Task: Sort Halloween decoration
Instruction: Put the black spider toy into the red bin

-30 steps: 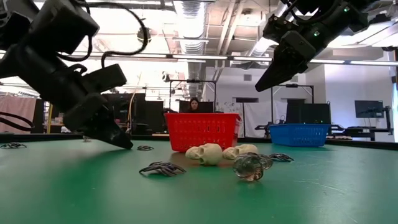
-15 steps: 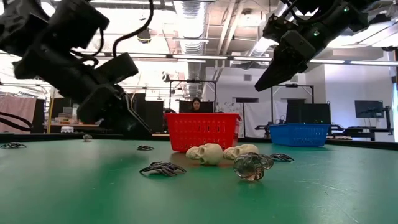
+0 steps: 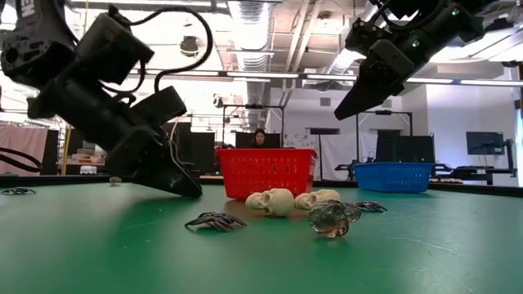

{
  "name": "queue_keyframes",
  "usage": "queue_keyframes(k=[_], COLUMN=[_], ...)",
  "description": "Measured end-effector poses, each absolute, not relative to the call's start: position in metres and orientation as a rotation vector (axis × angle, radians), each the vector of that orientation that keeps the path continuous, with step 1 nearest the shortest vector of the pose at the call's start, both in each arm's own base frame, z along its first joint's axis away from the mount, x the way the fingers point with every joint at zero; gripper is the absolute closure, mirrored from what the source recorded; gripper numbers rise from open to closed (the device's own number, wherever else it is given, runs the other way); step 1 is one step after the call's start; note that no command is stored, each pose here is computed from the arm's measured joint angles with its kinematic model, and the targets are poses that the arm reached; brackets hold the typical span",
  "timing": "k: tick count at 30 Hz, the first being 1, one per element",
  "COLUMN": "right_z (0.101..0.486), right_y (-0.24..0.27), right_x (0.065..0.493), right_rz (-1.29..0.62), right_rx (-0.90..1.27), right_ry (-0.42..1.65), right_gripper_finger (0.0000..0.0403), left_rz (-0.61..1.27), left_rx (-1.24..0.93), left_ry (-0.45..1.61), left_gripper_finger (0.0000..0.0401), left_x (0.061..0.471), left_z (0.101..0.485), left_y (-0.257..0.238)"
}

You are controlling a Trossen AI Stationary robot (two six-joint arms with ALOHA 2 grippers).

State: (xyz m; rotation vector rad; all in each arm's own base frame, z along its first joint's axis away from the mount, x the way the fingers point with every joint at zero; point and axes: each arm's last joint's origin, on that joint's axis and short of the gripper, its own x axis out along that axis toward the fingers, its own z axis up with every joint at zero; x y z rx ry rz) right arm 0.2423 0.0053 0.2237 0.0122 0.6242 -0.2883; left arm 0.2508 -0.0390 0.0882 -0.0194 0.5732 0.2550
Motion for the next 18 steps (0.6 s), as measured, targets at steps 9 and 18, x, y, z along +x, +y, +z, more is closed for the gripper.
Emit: queue_keyframes(k=[9,18], right_z=[0.224,0.224], right_y=[0.005,0.005], right_x=[0.242,0.242], right_rz=[-0.289,-0.289], right_rx=[0.015,0.015], right_ry=[0.626,0.626], right_gripper_finger=[0.0155,0.0155], left_rz=[0.245,0.245], left_rx=[-0.036,-0.048], left_ry=[0.604,0.624], left_gripper_finger=[0.0235,0.0313], left_x=[0.250,0.245], left_z=[0.076,0.073], left_y=[-0.039,-0.039])
